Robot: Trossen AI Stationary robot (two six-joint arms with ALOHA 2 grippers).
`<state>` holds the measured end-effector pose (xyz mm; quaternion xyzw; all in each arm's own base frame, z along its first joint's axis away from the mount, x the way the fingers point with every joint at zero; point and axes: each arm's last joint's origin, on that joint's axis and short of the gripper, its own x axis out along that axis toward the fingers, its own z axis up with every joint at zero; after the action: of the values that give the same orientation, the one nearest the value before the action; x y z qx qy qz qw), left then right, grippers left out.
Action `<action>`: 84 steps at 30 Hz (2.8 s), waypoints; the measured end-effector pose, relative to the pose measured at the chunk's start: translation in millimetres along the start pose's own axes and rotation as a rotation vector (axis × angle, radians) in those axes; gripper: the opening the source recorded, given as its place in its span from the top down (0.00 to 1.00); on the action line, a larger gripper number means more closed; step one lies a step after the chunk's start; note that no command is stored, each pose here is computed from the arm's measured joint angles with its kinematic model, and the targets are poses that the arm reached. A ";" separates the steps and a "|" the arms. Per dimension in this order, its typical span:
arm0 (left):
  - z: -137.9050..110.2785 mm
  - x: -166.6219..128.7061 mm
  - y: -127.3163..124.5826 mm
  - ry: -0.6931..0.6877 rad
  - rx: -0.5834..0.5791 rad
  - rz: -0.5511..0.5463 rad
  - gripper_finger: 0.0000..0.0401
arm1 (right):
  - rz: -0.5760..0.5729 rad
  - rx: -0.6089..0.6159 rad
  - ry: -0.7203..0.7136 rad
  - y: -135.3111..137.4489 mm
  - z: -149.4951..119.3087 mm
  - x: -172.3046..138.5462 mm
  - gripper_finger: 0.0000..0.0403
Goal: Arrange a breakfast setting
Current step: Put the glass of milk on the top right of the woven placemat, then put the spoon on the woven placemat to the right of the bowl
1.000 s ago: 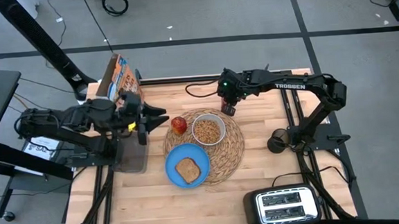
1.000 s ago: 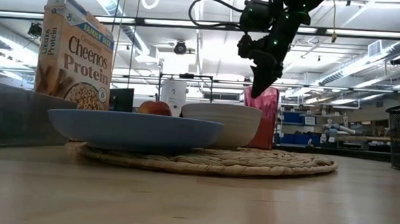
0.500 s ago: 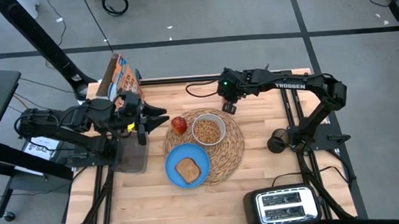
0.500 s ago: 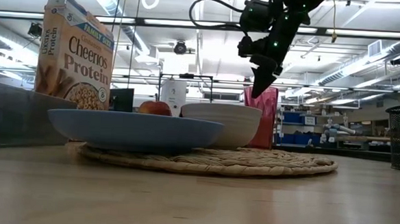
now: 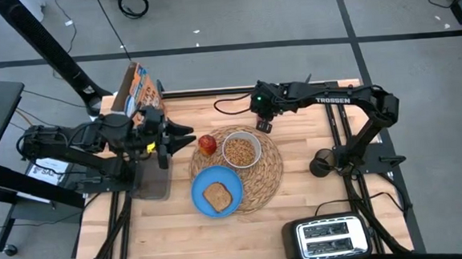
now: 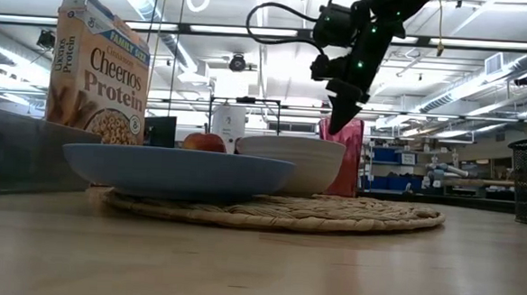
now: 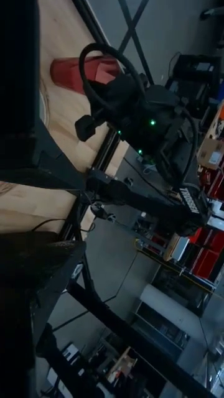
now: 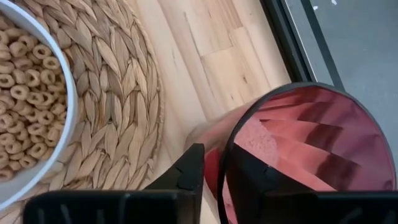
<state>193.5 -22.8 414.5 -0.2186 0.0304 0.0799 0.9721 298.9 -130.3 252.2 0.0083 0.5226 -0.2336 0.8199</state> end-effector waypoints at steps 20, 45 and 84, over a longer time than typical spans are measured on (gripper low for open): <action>0.9 -1.9 -1.8 0.016 -0.003 -0.064 0.62 | 0.067 0.056 -0.134 -3.6 41.1 -69.8 0.40; -7.5 -16.9 -35.2 0.021 0.156 -0.298 0.62 | 0.371 -0.284 0.378 121.8 -145.8 -206.0 0.52; -8.3 -17.7 -36.5 0.022 0.169 -0.303 0.62 | 0.264 -0.575 0.554 130.3 -220.6 -166.2 0.67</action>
<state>182.1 -61.4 423.9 -0.1389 0.0141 -0.0729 0.9875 104.5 104.8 265.2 -0.0917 0.7616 0.0397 0.6403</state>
